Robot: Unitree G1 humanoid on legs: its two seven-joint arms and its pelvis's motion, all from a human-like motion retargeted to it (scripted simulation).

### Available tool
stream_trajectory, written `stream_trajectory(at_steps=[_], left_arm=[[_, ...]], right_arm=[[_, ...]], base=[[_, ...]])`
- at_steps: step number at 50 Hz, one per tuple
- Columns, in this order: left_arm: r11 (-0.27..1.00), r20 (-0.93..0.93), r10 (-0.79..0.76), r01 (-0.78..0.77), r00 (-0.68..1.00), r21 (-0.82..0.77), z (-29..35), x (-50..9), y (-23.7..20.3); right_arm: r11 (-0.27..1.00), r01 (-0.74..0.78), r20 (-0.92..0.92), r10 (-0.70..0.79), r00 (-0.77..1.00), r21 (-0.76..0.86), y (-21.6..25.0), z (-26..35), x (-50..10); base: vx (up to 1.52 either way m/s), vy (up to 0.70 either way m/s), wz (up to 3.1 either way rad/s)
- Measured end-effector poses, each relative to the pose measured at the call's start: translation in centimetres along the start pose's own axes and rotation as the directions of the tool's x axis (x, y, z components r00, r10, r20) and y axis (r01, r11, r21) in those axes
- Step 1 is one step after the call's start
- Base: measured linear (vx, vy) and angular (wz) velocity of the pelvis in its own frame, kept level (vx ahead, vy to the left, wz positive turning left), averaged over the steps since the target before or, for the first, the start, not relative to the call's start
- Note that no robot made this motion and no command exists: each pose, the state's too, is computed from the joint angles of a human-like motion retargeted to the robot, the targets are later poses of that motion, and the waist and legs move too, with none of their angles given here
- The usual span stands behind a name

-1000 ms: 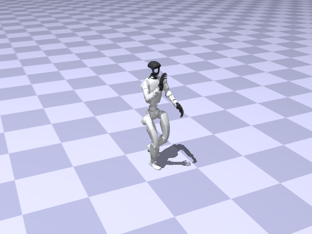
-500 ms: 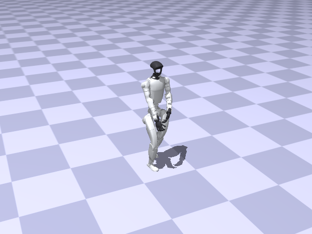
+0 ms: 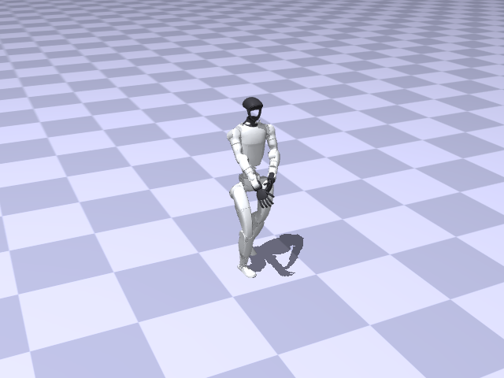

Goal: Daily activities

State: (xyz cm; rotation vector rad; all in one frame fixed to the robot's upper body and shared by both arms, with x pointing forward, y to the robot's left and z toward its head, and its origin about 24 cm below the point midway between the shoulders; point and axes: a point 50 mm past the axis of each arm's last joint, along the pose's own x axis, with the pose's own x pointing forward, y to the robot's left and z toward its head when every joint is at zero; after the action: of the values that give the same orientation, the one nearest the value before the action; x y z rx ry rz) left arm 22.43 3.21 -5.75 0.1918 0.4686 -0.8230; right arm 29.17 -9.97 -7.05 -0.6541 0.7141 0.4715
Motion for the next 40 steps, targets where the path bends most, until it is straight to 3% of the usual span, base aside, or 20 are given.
stream_trajectory(at_steps=[25, 40], left_arm=[[0.959, 0.007, 0.019, -0.02, 1.0, 0.282, 0.2, 0.1, 0.3], [0.939, 0.089, 0.074, -0.099, 0.993, 0.329, 1.7, 0.2, 1.1]], right_arm=[[0.981, 0.038, 0.128, -0.014, 0.992, -0.189, -0.3, 3.2, -0.1], [0.984, 0.12, 0.17, -0.097, 0.981, -0.129, -2.4, 4.7, -0.3]], base=[[0.0, 0.0, 0.0], [-0.02, 0.0, -0.01]])
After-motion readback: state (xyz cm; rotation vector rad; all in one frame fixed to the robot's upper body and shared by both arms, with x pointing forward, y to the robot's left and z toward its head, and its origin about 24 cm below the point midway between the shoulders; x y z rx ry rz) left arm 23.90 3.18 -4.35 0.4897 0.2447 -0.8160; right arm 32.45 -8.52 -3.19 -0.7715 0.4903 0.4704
